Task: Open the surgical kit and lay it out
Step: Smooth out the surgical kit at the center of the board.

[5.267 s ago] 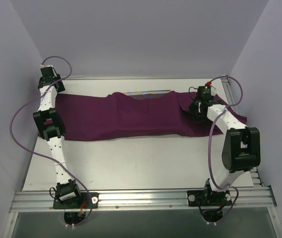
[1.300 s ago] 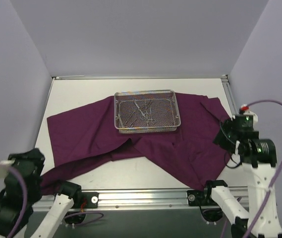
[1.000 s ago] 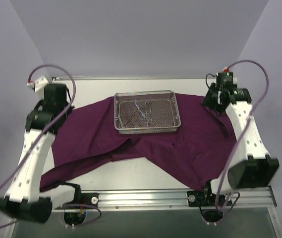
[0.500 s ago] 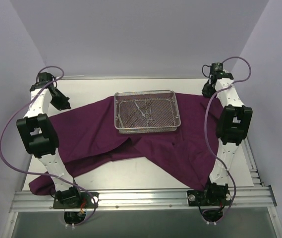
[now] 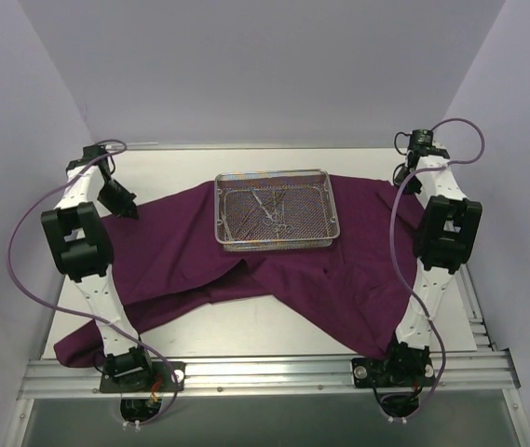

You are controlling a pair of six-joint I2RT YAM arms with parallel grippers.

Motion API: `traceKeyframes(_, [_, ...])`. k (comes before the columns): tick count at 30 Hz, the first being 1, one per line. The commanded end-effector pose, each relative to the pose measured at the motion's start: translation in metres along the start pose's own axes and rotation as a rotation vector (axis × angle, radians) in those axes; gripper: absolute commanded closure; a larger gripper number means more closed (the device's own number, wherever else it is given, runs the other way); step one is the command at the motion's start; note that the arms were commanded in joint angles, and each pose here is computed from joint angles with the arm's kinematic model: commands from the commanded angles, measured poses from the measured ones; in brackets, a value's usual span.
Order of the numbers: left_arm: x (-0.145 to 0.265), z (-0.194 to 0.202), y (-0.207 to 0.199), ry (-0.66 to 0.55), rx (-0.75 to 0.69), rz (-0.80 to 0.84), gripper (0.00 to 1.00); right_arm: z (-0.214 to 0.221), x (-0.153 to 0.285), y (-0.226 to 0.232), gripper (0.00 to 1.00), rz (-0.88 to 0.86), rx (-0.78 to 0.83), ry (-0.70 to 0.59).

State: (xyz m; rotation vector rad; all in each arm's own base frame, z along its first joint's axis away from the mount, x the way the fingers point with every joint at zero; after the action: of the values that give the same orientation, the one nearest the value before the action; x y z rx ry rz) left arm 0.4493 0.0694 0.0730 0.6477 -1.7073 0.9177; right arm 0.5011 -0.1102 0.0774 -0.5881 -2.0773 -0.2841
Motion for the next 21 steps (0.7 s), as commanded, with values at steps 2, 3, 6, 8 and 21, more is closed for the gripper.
traceKeyframes(2, [-0.009,-0.002,0.012,0.026,0.032,-0.097,0.98,-0.004,-0.015,-0.011,1.0,0.023,0.024,-0.024])
traceKeyframes(3, [-0.011,-0.002,0.013,0.031,0.034,-0.099,0.98,-0.004,-0.018,-0.012,1.0,0.026,0.019,-0.022])
traceKeyframes(6, [-0.021,0.0,0.01,0.057,0.029,-0.092,0.98,-0.001,-0.029,-0.018,1.0,0.043,0.008,-0.011])
traceKeyframes(8, [-0.023,-0.003,0.008,0.057,0.024,-0.094,0.98,0.005,-0.039,-0.023,1.0,0.057,0.003,0.007])
traceKeyframes(21, [-0.074,-0.037,0.013,0.098,0.053,-0.193,0.98,0.021,-0.092,-0.037,1.0,0.11,0.023,0.085])
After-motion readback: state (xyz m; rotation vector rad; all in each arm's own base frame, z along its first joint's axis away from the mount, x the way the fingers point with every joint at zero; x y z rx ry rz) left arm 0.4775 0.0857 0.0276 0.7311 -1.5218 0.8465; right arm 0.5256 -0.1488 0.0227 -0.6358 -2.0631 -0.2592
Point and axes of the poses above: each gripper's point midway between its finger pads, its own x axis back along the fingers, its own y axis along the line the jaws close on, z = x × y, the point moved 1 cm from there along x, back along the fingers, and after that the axes turned 8 degrees about x, right-handed, at the moved point
